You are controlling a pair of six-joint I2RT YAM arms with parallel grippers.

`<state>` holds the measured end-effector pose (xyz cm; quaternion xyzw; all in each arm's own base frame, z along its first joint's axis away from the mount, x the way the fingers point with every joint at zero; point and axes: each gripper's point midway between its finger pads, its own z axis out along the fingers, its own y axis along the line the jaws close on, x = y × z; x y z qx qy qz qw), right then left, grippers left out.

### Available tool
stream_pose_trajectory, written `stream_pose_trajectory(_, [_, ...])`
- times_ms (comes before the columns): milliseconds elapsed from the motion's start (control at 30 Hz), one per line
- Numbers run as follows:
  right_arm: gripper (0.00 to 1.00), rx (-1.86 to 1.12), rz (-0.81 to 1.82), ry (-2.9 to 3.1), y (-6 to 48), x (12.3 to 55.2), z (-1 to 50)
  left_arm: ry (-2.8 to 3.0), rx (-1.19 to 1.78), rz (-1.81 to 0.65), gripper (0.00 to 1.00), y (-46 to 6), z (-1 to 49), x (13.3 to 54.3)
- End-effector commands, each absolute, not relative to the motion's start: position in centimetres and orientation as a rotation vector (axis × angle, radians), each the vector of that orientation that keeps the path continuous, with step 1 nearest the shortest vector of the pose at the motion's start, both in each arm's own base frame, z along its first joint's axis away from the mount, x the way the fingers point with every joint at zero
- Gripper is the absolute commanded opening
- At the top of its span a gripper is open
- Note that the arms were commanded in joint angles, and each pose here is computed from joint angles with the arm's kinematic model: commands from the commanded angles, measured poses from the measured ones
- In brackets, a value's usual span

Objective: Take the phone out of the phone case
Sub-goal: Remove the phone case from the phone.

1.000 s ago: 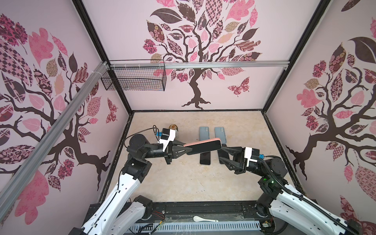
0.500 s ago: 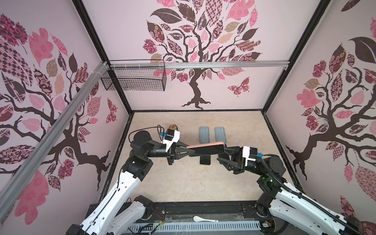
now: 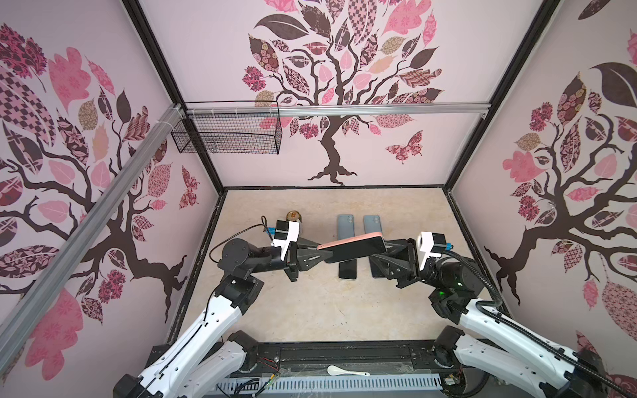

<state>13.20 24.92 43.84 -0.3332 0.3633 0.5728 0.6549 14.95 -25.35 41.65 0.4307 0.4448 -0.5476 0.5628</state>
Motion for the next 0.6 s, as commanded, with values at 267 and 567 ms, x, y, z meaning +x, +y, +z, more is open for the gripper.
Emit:
stream_pose_trajectory(267, [0.3,-0.701,1.408,0.592,23.8,10.4,49.4,0.993,0.71,-1.303,0.0,-25.1,43.0,17.6])
stream_pose_trajectory(567, [0.15,-0.705,1.422,0.588,24.3,10.7,49.6,0.979,0.661,-1.298,0.0,-24.8,43.6,18.0])
